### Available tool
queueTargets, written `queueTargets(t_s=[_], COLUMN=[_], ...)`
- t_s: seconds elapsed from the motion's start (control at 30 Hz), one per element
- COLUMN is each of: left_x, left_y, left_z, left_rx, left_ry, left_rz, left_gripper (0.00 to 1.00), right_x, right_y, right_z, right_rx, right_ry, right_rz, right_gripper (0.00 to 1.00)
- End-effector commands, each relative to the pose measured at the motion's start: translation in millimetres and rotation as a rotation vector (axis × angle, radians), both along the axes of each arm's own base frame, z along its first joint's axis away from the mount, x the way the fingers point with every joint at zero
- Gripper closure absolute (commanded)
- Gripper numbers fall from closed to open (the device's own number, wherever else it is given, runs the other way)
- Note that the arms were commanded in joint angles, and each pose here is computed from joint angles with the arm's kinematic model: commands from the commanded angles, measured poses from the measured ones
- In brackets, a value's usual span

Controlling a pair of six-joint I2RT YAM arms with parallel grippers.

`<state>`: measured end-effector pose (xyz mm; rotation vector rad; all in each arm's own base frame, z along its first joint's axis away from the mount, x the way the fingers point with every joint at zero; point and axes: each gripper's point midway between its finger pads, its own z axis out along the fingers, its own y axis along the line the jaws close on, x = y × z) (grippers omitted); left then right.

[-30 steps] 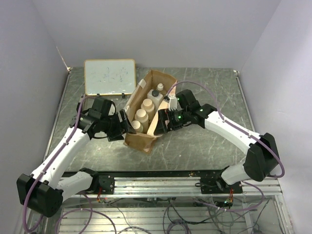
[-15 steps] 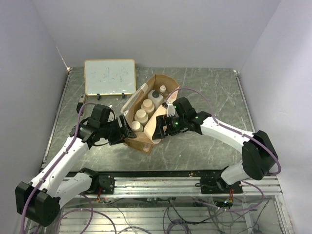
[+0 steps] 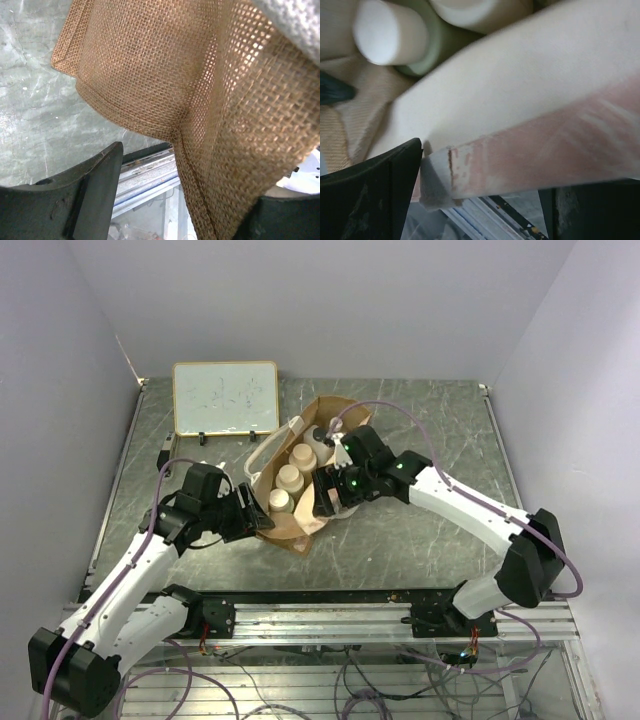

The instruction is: Take the personal care products out of the canvas bag

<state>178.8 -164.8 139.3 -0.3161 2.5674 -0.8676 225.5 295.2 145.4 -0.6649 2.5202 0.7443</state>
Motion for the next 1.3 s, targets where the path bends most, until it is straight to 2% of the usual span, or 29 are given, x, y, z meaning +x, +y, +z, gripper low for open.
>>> queueTargets(t_s=[0.0, 0.13, 0.23, 0.37, 0.5, 0.7, 1.13, 1.27], left_x=[-38.6, -38.5, -39.3, -39.1, -36.1, -33.4, -22.5, -21.9], left_y=[22.0, 23.2, 24.4, 25.2, 26.0, 25.0, 20.9, 19.5], left_z=[-37.2, -34.9, -34.5, -34.1, -30.9, -26.9, -13.8, -12.0], left_rx=[0.122, 0.131, 0.138, 0.148, 0.164, 0.162, 0.162, 0.158], left_ry=[0.176, 0.168, 0.167, 0.163, 0.154, 0.142, 0.109, 0.106], left_rz=[-0.021, -0.029, -0.033, -0.047, -0.061, -0.064, -0.085, -0.095], left_gripper=[0.32, 0.33, 0.34, 0.34, 0.33, 0.33, 0.33, 0.33], right_x=[13.7, 23.0, 31.4, 43.3, 41.8, 29.9, 23.4, 21.5], right_y=[-7.5, 6.0, 19.8, 41.9, 81.5, 105.8, 116.8, 122.4], right_z=[44.3, 82.6, 103.3, 107.6, 114.2, 78.6, 9.8, -5.1], right_rx=[-0.1, -0.103, -0.148, -0.218, -0.182, -0.119, -0.19, -0.237], right_ry=[-0.139, -0.217, -0.335, -0.389, -0.409, -0.317, -0.289, -0.307], right_rz=[-0.018, -0.019, 0.006, 0.043, 0.104, 0.152, 0.196, 0.214], right_gripper=[0.12, 0.12, 0.12, 0.12, 0.12, 0.14, 0.12, 0.2])
